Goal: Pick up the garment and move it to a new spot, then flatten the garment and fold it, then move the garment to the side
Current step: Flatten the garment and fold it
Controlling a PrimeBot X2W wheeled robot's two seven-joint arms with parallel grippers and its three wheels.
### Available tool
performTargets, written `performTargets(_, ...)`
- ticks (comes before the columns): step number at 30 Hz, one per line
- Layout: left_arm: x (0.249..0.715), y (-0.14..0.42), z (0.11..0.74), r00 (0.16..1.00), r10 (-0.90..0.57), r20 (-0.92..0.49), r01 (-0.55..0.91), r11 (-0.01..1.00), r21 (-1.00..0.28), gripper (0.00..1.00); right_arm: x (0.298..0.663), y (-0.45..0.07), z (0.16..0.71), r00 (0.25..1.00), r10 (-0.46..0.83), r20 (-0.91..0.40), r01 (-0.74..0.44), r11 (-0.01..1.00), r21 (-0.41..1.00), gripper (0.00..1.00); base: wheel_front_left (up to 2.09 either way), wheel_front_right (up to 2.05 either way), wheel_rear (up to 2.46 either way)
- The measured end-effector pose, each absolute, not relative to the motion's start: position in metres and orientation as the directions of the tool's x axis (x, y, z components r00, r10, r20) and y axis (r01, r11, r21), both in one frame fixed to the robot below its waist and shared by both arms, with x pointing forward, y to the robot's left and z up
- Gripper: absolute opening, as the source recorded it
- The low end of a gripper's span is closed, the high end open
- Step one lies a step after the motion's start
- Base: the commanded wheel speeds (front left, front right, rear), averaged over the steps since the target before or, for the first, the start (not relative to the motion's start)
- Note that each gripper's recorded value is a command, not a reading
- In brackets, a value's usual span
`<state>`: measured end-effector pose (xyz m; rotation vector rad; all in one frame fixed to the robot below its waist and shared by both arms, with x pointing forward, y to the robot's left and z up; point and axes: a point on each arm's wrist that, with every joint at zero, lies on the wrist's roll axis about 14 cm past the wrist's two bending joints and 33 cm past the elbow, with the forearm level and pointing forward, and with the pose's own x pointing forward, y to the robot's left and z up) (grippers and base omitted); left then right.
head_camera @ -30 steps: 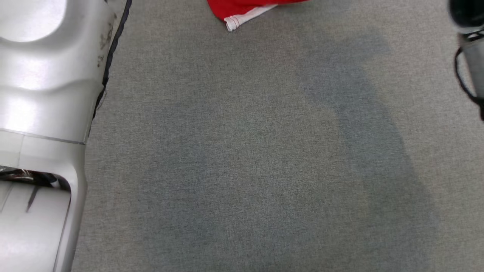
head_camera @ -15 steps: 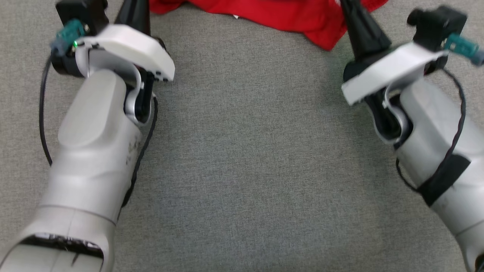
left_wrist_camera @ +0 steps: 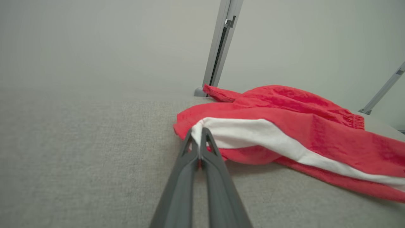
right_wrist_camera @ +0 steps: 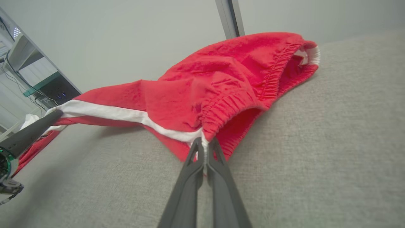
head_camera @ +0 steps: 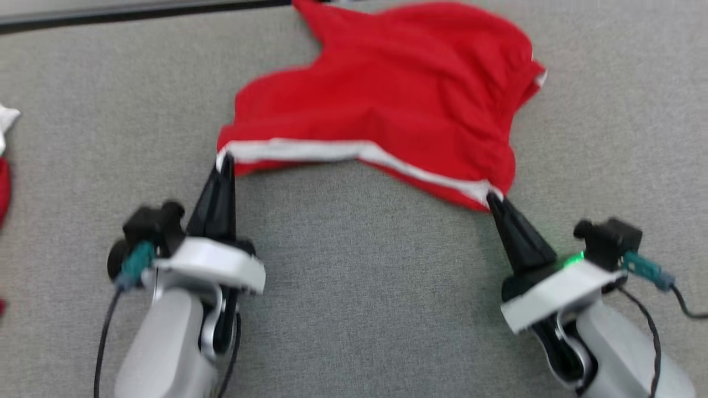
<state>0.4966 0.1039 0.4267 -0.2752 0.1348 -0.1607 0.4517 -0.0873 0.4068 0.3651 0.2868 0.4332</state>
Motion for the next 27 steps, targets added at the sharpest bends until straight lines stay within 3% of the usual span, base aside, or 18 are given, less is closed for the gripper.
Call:
performTargets(14,0.362,0.138,0.441,0.983,-0.097,-0.157,0.059,0.971,-0.231,0.00,0.325,-0.104,0.406,0.863,0.431,-0.263,-0.300,0.857,0.418,0.00,0.00,0.00,0.00)
performTargets(20,0.339,0.144,0.459,0.982,-0.096,-0.164,0.059,0.974,-0.219,0.00,0.297,-0.108,0.410,0.860,0.419,-0.293,-0.277,0.864,0.421,0.00,0.00,0.00,0.00)
performTargets(27,0.345,0.136,0.476,0.982,-0.129,-0.137,0.096,0.971,-0.221,0.00,0.290,-0.103,0.419,0.861,0.413,-0.297,-0.260,0.859,0.441,0.00,0.00,0.00,0.00)
